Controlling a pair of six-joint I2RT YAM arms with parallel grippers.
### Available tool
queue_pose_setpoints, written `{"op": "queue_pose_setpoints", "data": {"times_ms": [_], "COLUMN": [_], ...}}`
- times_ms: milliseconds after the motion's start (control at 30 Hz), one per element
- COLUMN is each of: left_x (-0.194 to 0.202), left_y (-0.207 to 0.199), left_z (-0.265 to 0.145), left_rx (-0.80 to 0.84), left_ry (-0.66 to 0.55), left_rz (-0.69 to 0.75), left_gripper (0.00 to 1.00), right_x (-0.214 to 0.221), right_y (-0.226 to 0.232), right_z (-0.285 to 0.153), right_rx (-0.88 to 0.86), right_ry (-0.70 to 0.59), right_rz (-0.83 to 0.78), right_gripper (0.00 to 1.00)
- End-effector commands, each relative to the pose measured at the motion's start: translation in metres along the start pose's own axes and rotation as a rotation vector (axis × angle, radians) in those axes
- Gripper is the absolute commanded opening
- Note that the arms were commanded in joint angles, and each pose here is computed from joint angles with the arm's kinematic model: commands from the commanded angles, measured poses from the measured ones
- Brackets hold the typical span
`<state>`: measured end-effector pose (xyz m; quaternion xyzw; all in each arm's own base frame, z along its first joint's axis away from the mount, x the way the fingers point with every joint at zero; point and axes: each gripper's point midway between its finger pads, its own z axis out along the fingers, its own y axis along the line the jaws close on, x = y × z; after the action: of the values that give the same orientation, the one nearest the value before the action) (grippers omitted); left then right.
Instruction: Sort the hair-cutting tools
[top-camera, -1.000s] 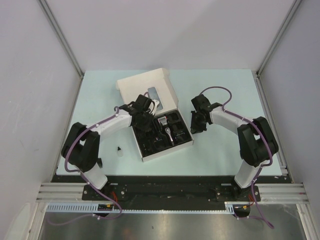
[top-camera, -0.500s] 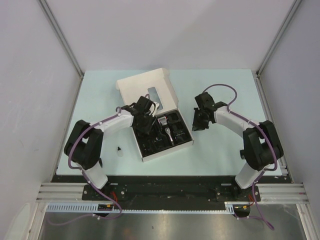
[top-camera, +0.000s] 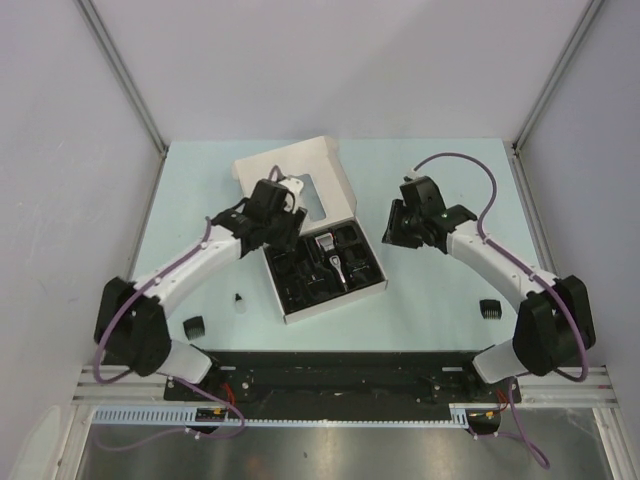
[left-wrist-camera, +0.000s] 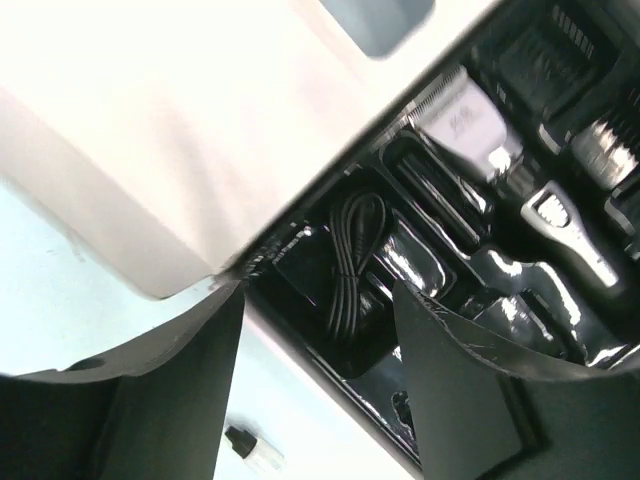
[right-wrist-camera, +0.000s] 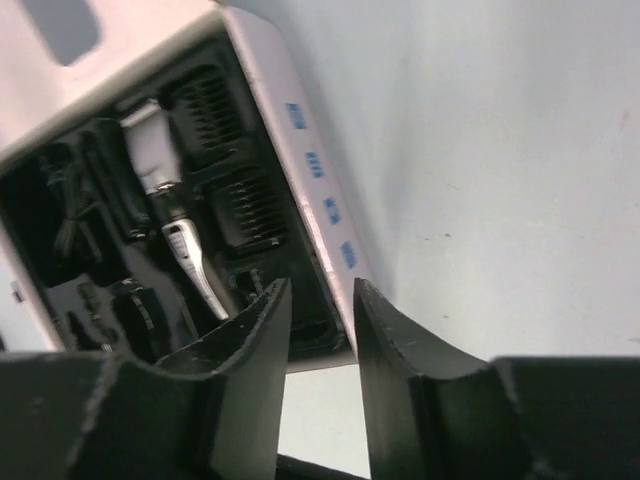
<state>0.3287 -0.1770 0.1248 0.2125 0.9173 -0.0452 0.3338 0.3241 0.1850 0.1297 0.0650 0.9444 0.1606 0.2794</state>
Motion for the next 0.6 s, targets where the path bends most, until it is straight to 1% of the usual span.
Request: {"op": "queue_pose_setpoints", "data": {"times_ms": [0,33,67,100,133,167,200,233,267,333,367,400,433,467,500,533,567], "left_x": [-0.051,-0.045,-0.047,-0.045,-0.032,-0.031,-0.025,-0.011,-0.008,0.007,0.012,0.017,0.025,0.03,0.034,0.038,0.04], "left_y": [0.045,0.068,0.077,0.087,0.107,0.114,0.122,0.132,0.134,0.136,0.133,0.132,0.132,0.129,0.127,0.131,0.131], "left_z": [-0.052,-0.055,-0.069,-0.074,-0.075,-0.088,-0.091,-0.091,-0.098,-0.101,-0.099,-0.099,-0.1,-0.098,-0.098,-0.099,-0.1], "left_rx": [-0.135,-0.177,-0.189,-0.202,-0.239,-0.256,-0.28,-0.313,-0.316,-0.326,-0.306,-0.303,-0.302,-0.281,-0.27,-0.27,-0.264], "left_ry": [-0.227,-0.233,-0.274,-0.296,-0.291,-0.33,-0.336,-0.327,-0.349,-0.352,-0.346,-0.34,-0.34,-0.332,-0.324,-0.327,-0.318], "left_rz": [-0.17,-0.237,-0.315,-0.36,-0.422,-0.478,-0.511,-0.551,-0.58,-0.625,-0.636,-0.652,-0.697,-0.717,-0.739,-0.779,-0.8], "left_gripper": [0.68,0.69,0.71,0.72,0.77,0.79,0.8,0.85,0.87,0.89,0.91,0.91,0.92,0.92,0.93,0.93,0.93], "right_x": [-0.018,-0.015,-0.012,-0.008,-0.001,0.004,0.006,0.015,0.021,0.024,0.036,0.04,0.039,0.055,0.06,0.057,0.067], "right_y": [0.037,0.056,0.065,0.076,0.095,0.105,0.115,0.132,0.138,0.16,0.17,0.18,0.192,0.202,0.211,0.225,0.238], "right_z": [-0.026,-0.031,-0.033,-0.035,-0.038,-0.039,-0.04,-0.042,-0.036,-0.039,-0.033,-0.033,-0.035,-0.027,-0.024,-0.028,-0.03], "right_rx": [-0.11,-0.159,-0.182,-0.209,-0.254,-0.274,-0.294,-0.331,-0.328,-0.367,-0.373,-0.391,-0.413,-0.422,-0.43,-0.447,-0.459], "right_ry": [-0.133,-0.153,-0.16,-0.169,-0.177,-0.181,-0.187,-0.188,-0.181,-0.198,-0.18,-0.182,-0.187,-0.158,-0.152,-0.165,-0.159], "right_rz": [-0.103,-0.149,-0.175,-0.21,-0.25,-0.27,-0.288,-0.333,-0.358,-0.408,-0.442,-0.459,-0.477,-0.511,-0.53,-0.542,-0.571], "right_gripper": [0.4,0.42,0.45,0.46,0.47,0.48,0.48,0.49,0.5,0.51,0.52,0.53,0.54,0.54,0.54,0.55,0.55]}}
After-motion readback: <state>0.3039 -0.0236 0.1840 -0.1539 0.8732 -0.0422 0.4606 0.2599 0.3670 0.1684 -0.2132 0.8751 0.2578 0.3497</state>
